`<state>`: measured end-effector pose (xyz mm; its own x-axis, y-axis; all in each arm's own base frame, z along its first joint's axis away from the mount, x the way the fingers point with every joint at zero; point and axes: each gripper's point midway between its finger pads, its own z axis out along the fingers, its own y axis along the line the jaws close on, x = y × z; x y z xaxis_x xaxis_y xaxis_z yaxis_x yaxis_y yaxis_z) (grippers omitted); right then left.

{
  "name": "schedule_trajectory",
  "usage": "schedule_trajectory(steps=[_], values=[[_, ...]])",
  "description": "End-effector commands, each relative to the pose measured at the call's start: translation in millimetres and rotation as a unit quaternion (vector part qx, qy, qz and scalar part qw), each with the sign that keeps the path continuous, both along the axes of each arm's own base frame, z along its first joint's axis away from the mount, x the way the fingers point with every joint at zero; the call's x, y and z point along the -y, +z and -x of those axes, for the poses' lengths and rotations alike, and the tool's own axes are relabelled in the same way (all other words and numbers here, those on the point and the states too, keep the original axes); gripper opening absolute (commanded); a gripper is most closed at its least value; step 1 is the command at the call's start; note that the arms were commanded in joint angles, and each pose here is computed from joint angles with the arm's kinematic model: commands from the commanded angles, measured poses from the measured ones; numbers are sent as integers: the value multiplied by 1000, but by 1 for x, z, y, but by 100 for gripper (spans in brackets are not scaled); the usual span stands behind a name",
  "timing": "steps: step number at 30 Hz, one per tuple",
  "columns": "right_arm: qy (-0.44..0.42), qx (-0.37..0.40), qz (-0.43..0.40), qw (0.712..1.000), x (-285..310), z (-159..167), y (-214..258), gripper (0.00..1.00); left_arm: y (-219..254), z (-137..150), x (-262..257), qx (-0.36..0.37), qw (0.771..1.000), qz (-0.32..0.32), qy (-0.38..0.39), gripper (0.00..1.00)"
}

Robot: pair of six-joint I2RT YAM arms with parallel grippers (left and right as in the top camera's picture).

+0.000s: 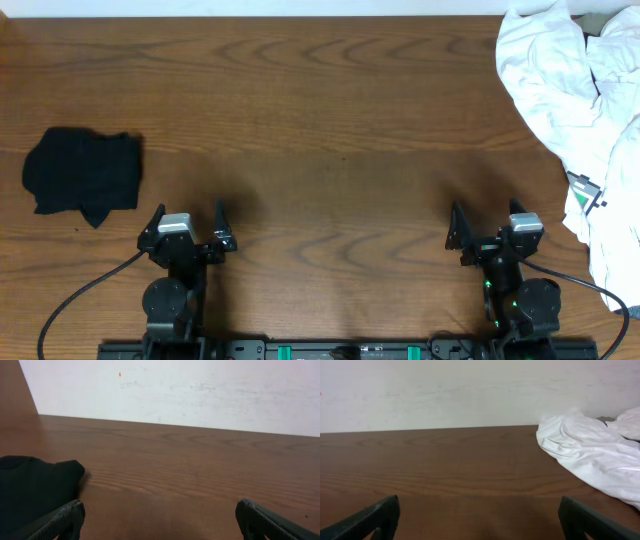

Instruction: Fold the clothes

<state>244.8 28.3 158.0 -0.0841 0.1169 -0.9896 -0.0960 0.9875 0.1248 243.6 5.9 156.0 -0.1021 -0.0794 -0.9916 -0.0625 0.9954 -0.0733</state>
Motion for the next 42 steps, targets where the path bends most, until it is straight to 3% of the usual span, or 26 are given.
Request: schedule_trajectory(steps=[1, 42], values=[[0, 1, 5, 1000, 1, 0, -1, 99, -17, 0, 1, -20, 1000, -8, -3, 98], [30, 1, 2, 1000, -10, 2, 0, 99, -18, 0, 7, -22, 1000, -5, -19, 98]])
